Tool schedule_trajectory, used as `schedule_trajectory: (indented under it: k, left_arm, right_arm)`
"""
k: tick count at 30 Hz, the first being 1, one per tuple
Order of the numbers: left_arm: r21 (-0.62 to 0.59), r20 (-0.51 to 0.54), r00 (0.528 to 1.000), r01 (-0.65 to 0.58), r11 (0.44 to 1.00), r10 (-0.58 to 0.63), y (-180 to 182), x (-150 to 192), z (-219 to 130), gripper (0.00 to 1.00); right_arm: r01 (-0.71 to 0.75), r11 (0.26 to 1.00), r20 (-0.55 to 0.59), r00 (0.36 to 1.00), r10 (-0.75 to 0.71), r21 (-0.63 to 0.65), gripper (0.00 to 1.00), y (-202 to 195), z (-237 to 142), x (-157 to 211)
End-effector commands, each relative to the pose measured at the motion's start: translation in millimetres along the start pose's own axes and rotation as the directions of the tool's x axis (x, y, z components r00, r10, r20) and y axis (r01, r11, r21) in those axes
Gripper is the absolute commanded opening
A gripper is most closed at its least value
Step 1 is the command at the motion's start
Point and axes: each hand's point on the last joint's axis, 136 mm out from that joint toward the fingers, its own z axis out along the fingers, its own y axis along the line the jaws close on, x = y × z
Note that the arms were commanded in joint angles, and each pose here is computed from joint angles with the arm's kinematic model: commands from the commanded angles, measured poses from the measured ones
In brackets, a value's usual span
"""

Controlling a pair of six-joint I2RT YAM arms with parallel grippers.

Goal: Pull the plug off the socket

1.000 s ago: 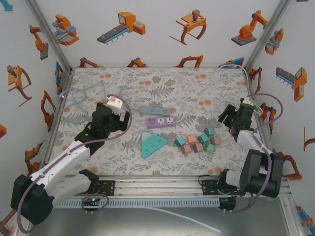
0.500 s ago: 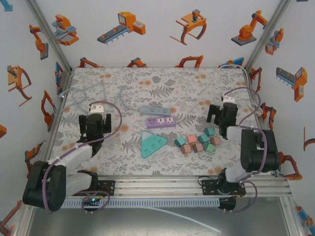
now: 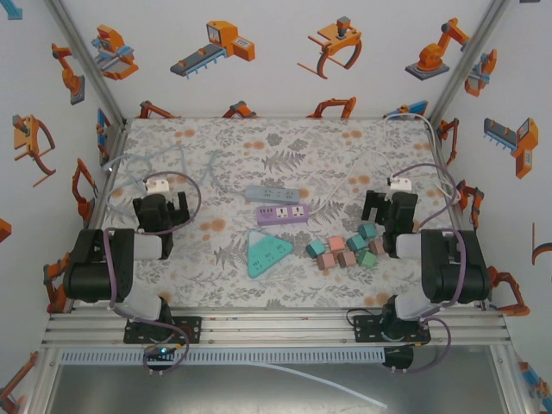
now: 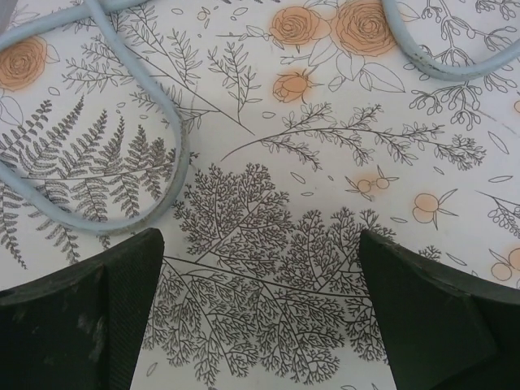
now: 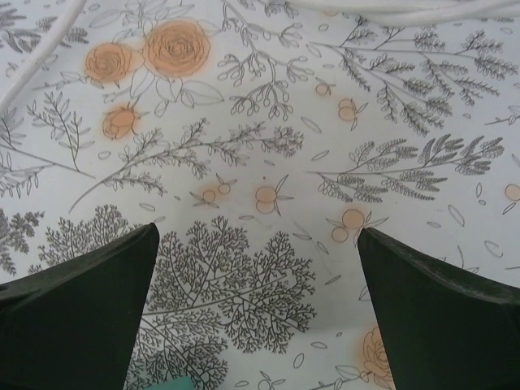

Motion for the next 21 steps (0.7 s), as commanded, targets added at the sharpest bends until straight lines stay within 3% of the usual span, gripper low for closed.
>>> schedule_trajectory:
  k: [1,21]
  left_arm:
    - [0.059,0.069,0.996,0.058,0.997,-0.062,-6.1,-23.3,3.1,0.97]
    - [0.057,0.060,0.996,0.056,0.997,-0.060,-5.8,-22.9,2.8,0.97]
  right_arm:
    - [0.007,1.000,0.096,0.995,-0.007,-0.004,0.99,-0.2,-0.2,-22.6]
    - [-0.002,1.000,0.079,0.997,0.001,0.008,0.99,-2.4,2.7,-23.0]
